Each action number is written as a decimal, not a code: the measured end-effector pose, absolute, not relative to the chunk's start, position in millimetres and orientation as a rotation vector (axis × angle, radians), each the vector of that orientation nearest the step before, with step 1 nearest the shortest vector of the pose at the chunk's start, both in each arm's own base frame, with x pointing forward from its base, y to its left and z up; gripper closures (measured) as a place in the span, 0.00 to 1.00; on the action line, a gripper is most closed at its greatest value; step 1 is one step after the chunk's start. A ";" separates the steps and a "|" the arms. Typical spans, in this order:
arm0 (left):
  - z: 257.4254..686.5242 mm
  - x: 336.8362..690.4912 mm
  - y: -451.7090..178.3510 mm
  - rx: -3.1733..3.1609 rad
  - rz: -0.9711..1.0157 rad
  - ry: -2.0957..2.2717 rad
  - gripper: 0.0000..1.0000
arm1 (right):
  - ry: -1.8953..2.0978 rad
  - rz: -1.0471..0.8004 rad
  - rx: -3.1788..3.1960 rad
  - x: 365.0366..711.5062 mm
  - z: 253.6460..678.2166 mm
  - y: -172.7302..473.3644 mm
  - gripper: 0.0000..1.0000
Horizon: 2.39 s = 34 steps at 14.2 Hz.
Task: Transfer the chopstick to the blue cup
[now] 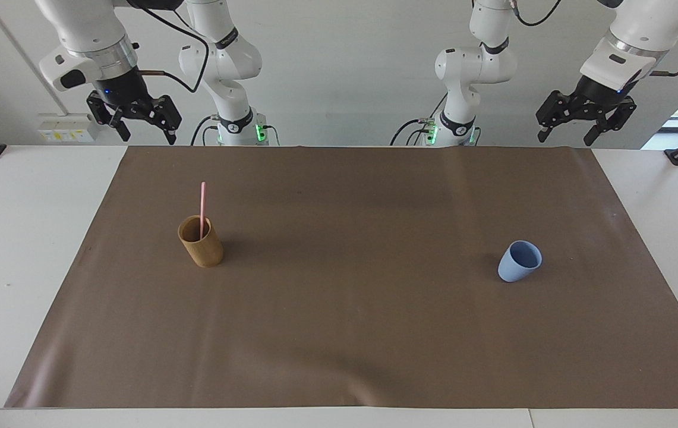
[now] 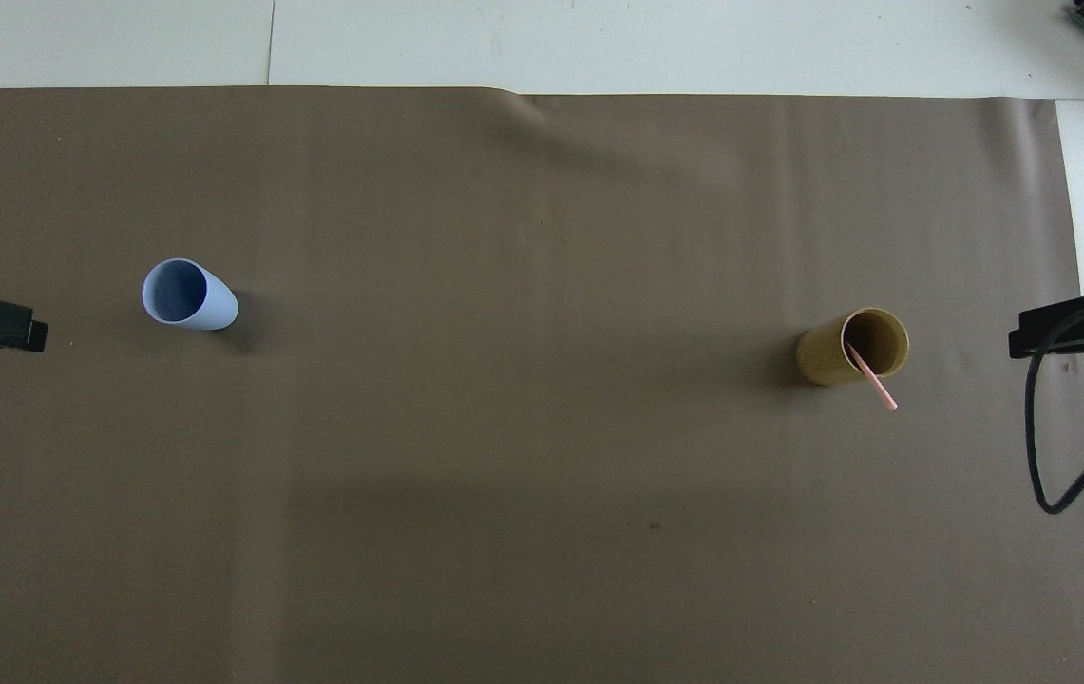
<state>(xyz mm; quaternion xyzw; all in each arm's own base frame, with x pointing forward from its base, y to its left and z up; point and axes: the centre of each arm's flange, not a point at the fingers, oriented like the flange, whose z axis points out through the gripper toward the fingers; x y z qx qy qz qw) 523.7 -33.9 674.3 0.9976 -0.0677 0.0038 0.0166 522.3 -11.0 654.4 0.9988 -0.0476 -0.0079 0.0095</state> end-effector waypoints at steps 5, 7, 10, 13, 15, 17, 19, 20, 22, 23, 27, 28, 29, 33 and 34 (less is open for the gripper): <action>674.3 523.7 -34.7 3.101 0.013 -0.213 0.00 | -0.149 -0.025 3.119 522.3 654.4 -11.0 0.00; 674.3 523.7 -35.0 3.101 0.013 -0.213 0.00 | -0.149 -0.025 3.119 522.3 654.4 -11.0 0.00; 674.4 523.8 -34.1 3.101 0.014 -0.210 0.00 | -0.149 -0.025 3.119 522.3 654.4 -11.0 0.00; 674.4 523.8 -34.0 3.101 0.014 -0.209 0.00 | -0.149 -0.025 3.119 522.3 654.4 -11.0 0.00; 674.4 523.7 -35.2 3.101 0.013 -0.213 0.00 | -0.149 -0.025 3.119 522.3 654.4 -11.0 0.00; 674.2 523.5 -35.5 3.101 0.011 -0.214 0.00 | -0.149 -0.025 3.119 522.3 654.4 -11.0 0.00; 673.4 523.4 -35.9 3.101 0.006 -0.215 0.00 | -0.149 -0.025 3.119 522.3 654.4 -11.0 0.00; 673.1 523.4 -36.3 3.101 0.005 -0.216 0.00 | -0.149 -0.025 3.119 522.3 654.4 -11.0 0.00; 672.3 522.9 -39.6 3.100 0.002 -0.227 0.00 | -0.149 -0.025 3.119 522.3 654.4 -11.0 0.00; 672.1 522.2 -43.4 3.100 0.001 -0.238 0.00 | -0.149 -0.025 3.119 522.3 654.4 -11.0 0.00; 671.8 520.1 -48.2 3.102 0.000 -0.253 0.00 | -0.149 -0.025 3.119 522.3 654.4 -11.0 0.00; 672.0 519.9 -48.1 3.103 0.001 -0.254 0.00 | -0.149 -0.025 3.119 522.3 654.4 -11.0 0.00; 672.2 519.8 -48.0 3.105 0.002 -0.254 0.00 | -0.149 -0.025 3.119 522.3 654.4 -11.0 0.00; 672.4 519.9 -48.5 3.106 0.005 -0.256 0.00 | -0.149 -0.025 3.119 522.3 654.4 -11.0 0.00; 672.4 519.9 -48.6 3.106 0.005 -0.256 0.00 | -0.149 -0.025 3.119 522.3 654.4 -11.0 0.00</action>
